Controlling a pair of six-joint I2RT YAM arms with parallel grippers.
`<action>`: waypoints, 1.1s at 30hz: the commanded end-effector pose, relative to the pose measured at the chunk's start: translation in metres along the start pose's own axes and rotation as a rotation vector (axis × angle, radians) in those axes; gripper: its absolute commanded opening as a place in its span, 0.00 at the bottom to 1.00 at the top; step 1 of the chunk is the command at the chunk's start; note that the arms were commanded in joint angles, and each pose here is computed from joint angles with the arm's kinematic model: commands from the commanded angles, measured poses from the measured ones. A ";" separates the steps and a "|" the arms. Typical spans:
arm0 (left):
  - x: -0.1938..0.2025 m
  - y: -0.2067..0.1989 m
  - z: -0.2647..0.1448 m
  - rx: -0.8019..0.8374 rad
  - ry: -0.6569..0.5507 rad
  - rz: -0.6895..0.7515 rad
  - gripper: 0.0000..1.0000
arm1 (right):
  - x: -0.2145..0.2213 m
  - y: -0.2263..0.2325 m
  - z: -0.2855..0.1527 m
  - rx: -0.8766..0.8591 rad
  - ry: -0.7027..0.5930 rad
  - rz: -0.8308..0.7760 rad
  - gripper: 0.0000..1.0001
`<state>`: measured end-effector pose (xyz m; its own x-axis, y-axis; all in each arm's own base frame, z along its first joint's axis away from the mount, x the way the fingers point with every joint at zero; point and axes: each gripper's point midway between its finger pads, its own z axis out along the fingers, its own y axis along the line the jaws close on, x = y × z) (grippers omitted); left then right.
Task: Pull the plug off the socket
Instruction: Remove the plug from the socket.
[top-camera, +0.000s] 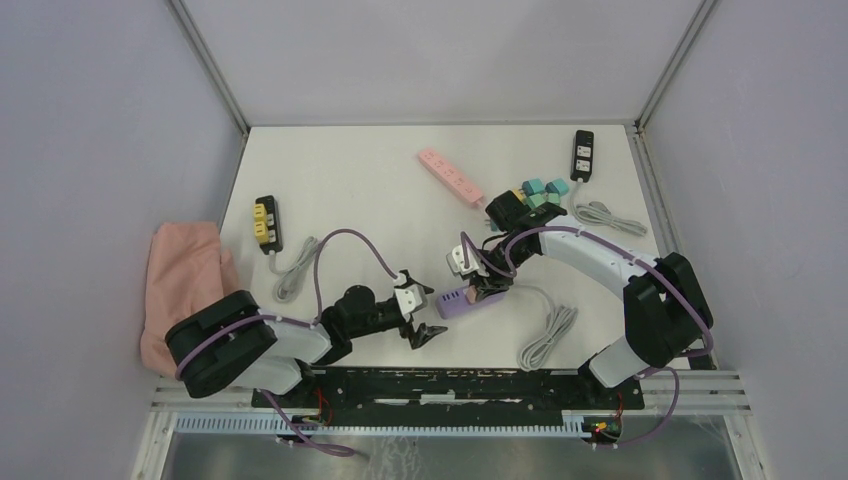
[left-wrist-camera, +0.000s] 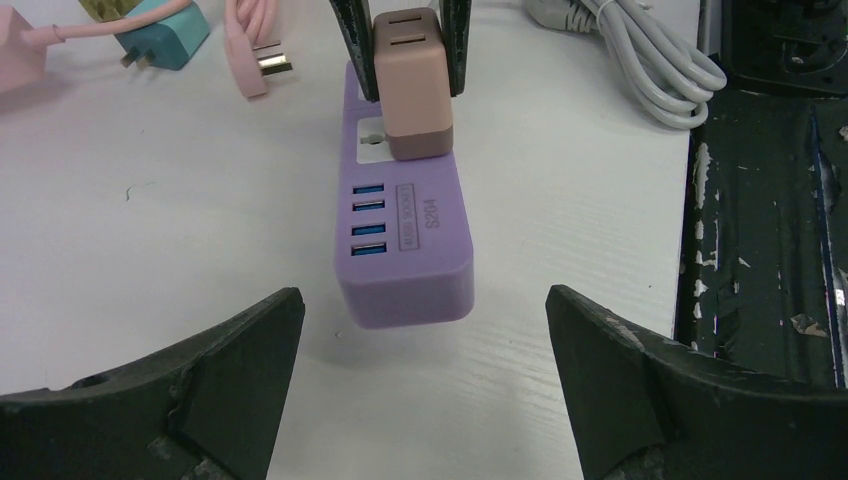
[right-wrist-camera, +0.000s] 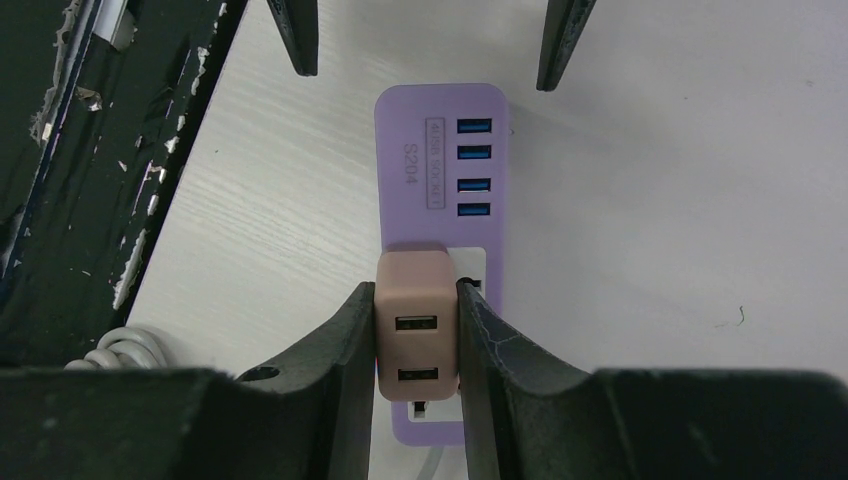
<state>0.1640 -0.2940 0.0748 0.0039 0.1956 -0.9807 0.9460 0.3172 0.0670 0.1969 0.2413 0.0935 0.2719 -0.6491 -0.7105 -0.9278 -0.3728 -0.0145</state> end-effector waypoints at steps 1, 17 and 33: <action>-0.026 0.009 0.009 -0.036 -0.086 0.086 0.97 | -0.015 0.007 -0.005 -0.018 -0.065 -0.046 0.00; -0.021 0.003 0.024 -0.044 -0.085 0.103 0.96 | -0.019 0.008 -0.005 -0.023 -0.081 -0.054 0.00; -0.015 0.013 0.034 -0.094 -0.084 0.096 0.94 | -0.020 0.009 -0.005 -0.031 -0.087 -0.058 0.00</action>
<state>0.1744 -0.3095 0.0531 0.0352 0.2387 -0.9704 0.9231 0.3643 0.1231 0.1891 0.2415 0.0955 0.2930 -0.6185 -0.7291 -0.9099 -0.4145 -0.0140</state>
